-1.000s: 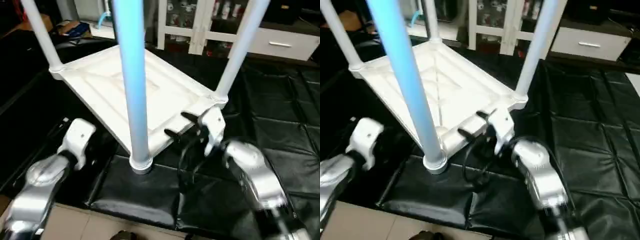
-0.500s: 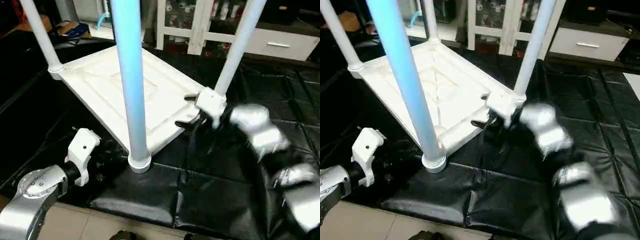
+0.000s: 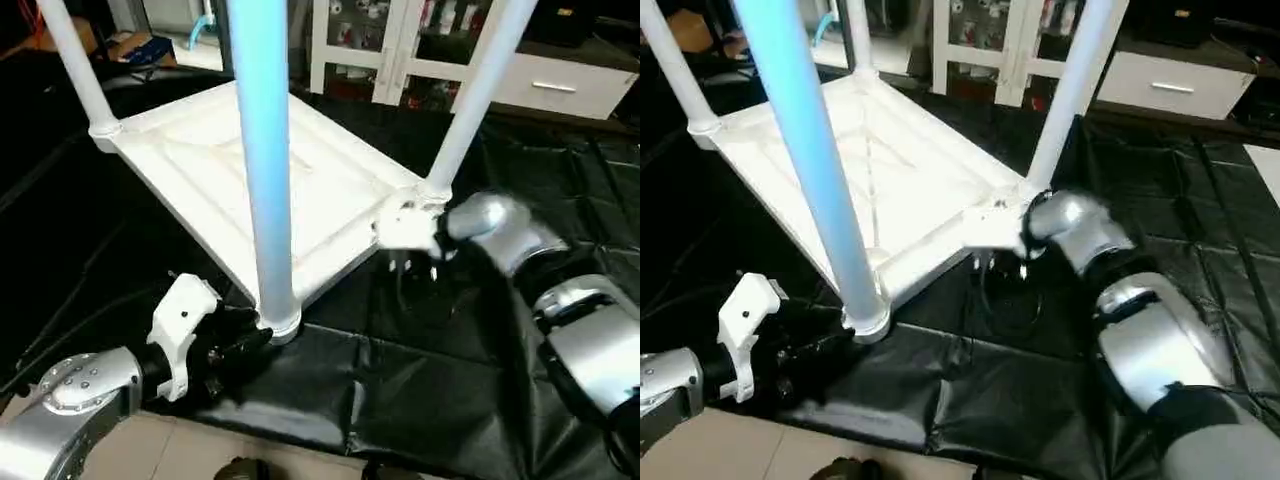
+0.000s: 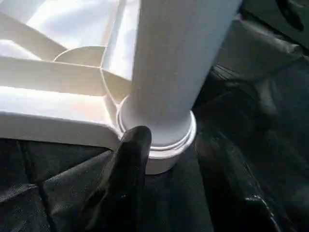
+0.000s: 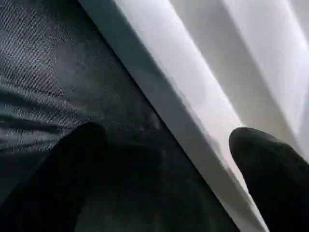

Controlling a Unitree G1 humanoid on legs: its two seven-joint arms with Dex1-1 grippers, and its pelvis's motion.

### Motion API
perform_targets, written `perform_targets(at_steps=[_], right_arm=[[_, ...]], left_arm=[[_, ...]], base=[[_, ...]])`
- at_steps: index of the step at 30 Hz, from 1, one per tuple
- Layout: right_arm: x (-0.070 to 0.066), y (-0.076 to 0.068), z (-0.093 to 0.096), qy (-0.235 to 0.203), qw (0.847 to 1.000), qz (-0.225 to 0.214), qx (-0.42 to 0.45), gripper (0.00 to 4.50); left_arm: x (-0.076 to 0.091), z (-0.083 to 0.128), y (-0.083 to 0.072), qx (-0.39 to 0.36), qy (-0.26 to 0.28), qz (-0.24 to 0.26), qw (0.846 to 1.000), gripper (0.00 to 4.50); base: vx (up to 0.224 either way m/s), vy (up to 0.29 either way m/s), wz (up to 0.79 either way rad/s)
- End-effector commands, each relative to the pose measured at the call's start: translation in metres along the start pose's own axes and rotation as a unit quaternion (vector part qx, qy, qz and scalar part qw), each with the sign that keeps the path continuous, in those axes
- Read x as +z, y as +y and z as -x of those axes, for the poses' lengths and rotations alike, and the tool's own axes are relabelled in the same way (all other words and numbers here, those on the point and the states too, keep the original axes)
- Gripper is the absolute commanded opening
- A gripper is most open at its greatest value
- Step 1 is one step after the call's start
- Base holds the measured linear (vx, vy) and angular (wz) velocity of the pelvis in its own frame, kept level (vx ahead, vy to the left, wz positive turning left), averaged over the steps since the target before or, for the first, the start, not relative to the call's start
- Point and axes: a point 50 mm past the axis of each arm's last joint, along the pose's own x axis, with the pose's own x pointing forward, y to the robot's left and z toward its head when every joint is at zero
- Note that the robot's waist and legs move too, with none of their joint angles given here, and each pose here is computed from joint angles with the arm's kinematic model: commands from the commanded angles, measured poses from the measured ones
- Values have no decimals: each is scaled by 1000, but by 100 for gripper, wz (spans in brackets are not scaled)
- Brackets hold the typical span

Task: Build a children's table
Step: Rotate leg to tighten

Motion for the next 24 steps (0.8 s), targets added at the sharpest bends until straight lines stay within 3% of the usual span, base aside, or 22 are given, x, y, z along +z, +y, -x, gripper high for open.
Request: perform_targets(at_steps=[1, 6, 8, 10, 18, 22, 24], right_arm=[[1, -3, 1, 14, 1000, 19, -4, 449], [2, 0, -8, 36, 998, 44, -13, 449], [1, 1, -9, 42, 998, 44, -4, 416], [-1, 3, -9, 52, 998, 43, 14, 414], [-6, 6, -8, 67, 996, 39, 40, 332], [-5, 7, -7, 61, 996, 29, 53, 302], [-2, 6, -8, 42, 998, -2, 54, 291]], left_arm=[[7, -3, -5, -2, -7, -11, 1000, 186], [10, -7, -10, -5, -7, -7, 1000, 186], [12, -8, -13, -12, -9, -7, 1000, 186], [14, -10, -17, -17, -12, -8, 1000, 186], [15, -8, -19, -19, -3, -10, 1000, 186], [9, -3, -15, -2, 15, -12, 1000, 186], [9, -2, -13, 4, 17, -12, 1000, 186]], base=[[0, 0, 0], [0, 0, 0], [0, 0, 0], [0, 0, 0], [0, 0, 0], [0, 0, 0], [0, 0, 0]])
